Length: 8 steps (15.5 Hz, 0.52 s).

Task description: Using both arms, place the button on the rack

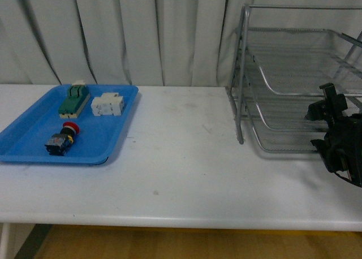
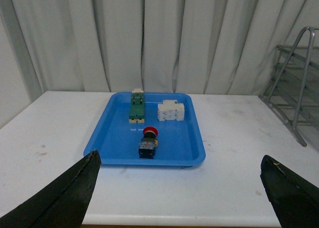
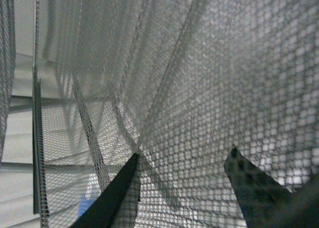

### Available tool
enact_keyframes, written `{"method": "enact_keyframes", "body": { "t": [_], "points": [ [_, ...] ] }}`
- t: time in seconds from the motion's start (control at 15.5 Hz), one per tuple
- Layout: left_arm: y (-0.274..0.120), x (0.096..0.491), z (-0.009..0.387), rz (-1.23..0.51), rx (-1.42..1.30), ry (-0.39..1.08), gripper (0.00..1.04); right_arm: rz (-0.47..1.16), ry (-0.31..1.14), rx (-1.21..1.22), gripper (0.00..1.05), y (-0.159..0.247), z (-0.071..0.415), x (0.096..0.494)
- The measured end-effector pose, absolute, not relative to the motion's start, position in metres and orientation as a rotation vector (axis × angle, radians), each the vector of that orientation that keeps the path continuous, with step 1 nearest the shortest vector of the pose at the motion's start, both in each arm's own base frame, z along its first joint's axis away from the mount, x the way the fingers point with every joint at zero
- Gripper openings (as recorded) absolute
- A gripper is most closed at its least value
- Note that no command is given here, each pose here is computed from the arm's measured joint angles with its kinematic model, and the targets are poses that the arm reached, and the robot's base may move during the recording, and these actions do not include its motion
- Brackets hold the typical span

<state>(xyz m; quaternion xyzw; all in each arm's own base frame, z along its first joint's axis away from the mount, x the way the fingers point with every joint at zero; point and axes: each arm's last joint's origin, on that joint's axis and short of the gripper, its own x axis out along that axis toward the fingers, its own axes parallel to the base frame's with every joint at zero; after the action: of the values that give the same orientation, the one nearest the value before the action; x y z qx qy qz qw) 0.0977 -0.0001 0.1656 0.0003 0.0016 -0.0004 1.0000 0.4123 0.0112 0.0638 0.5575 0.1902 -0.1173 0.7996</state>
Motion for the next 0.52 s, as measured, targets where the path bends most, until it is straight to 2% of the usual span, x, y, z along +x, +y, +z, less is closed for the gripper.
{"method": "enact_keyframes", "body": {
  "t": [0.13,0.19,0.45,0.52],
  "points": [
    [0.000,0.098,0.166,-0.001,0.001,0.003,0.98,-0.241,0.371,1.210,0.31,0.011,0.067,0.419],
    [0.000,0.098,0.166,-0.001,0.001,0.003,0.98,-0.228,0.351,1.223,0.22,0.011,0.067,0.417],
    [0.000,0.098,0.166,-0.001,0.001,0.003,0.98,-0.182,0.302,1.331,0.02,0.008,0.071,0.389],
    [0.000,0.098,0.166,-0.001,0.001,0.003,0.98,-0.164,0.273,1.333,0.02,0.007,0.078,0.377]
  ]
}}
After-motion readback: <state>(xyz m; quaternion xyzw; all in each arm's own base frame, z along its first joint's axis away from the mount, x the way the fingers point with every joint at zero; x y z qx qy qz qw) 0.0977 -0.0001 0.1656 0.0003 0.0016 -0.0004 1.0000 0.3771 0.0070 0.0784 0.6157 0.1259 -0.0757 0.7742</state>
